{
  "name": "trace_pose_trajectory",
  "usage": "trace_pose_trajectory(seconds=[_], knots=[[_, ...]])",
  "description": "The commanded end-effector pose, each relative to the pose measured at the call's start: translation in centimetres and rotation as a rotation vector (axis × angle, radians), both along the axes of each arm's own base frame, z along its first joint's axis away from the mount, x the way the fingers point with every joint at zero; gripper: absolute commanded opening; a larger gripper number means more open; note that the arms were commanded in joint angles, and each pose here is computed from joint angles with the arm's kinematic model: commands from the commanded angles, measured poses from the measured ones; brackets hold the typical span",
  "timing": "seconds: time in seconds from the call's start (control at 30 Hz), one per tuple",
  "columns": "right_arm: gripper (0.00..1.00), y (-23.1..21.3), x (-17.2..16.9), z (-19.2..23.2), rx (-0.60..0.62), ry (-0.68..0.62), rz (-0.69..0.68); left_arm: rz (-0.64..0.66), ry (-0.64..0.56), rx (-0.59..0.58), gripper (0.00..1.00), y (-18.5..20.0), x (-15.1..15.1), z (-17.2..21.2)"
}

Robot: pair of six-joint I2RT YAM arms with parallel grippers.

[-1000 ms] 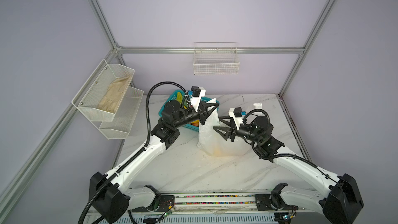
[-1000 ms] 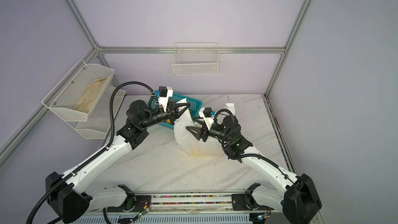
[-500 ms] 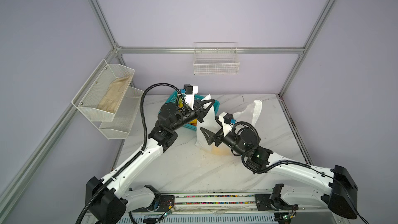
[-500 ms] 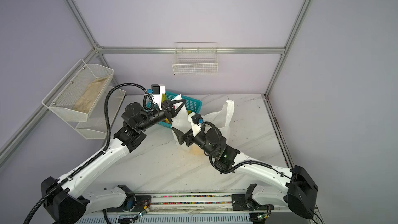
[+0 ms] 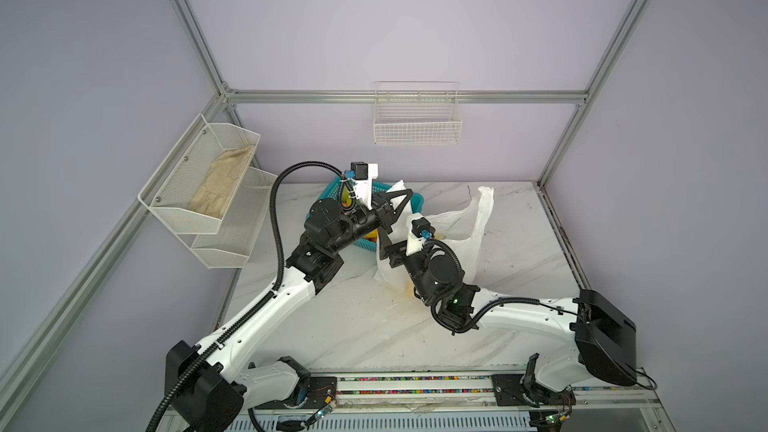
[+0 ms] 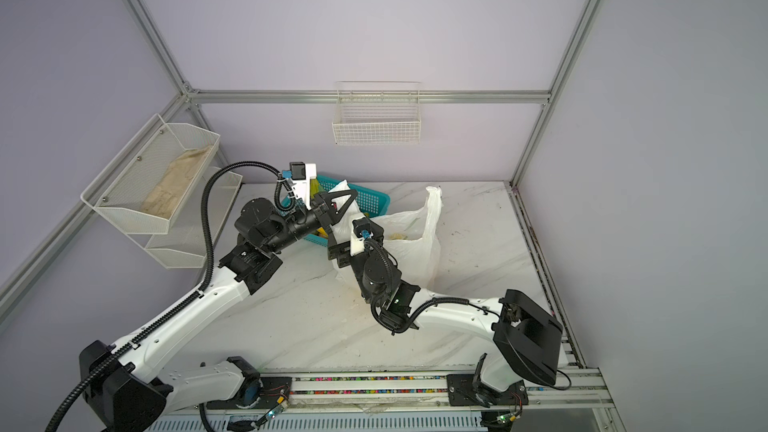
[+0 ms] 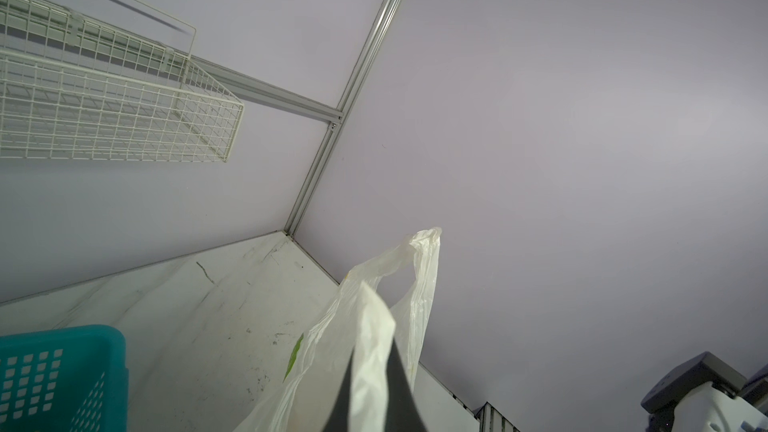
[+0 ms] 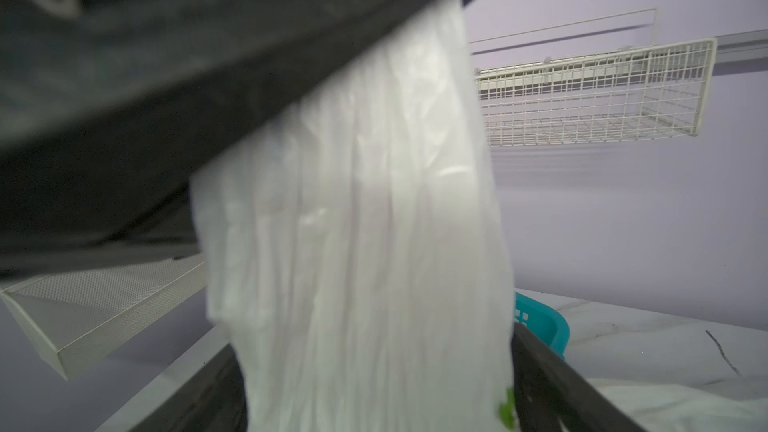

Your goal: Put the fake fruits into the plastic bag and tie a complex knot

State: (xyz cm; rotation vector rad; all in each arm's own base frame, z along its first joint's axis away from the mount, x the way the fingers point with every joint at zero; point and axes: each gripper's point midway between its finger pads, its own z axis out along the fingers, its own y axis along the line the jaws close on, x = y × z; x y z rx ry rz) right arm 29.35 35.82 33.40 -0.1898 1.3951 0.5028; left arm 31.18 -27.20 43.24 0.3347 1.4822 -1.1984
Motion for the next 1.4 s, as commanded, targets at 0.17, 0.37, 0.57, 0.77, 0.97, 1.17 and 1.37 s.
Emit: trace_pose_trajectory(seconds=[0.17,0.37,0.57,0.77,0.97,1.17,1.37], knots=[[0.62,-1.0,2.6,0.0,0.122,-0.039,-0.075,0.058,0.034,-0.090,0.00,1.6,0.0,0.4],[0.36,-0.5,2.2,-5.7,-0.007,0.011,0.017,0.100,0.033,-0.108,0.00,3.1,0.5,1.0],[0.29,0.3,1.6,-6.8,-0.106,0.032,0.150,0.107,0.008,-0.060,0.00,3.1,0.9,0.6],[0.64,-0.3,1.0,-4.8,-0.172,0.051,0.190,0.136,-0.003,-0.020,0.00,3.4,1.5,0.2],[0.96,-1.7,-1.8,-1.5,-0.257,0.050,0.283,0.139,-0.007,0.009,0.00,3.6,2.0,0.0],[0.97,-3.4,-4.9,2.8,-0.298,0.006,0.381,0.143,-0.013,0.023,0.00,3.8,2.1,0.1],[0.97,-6.3,-6.0,5.2,-0.297,-0.005,0.366,0.147,-0.016,0.037,0.00,4.0,2.3,0.2]])
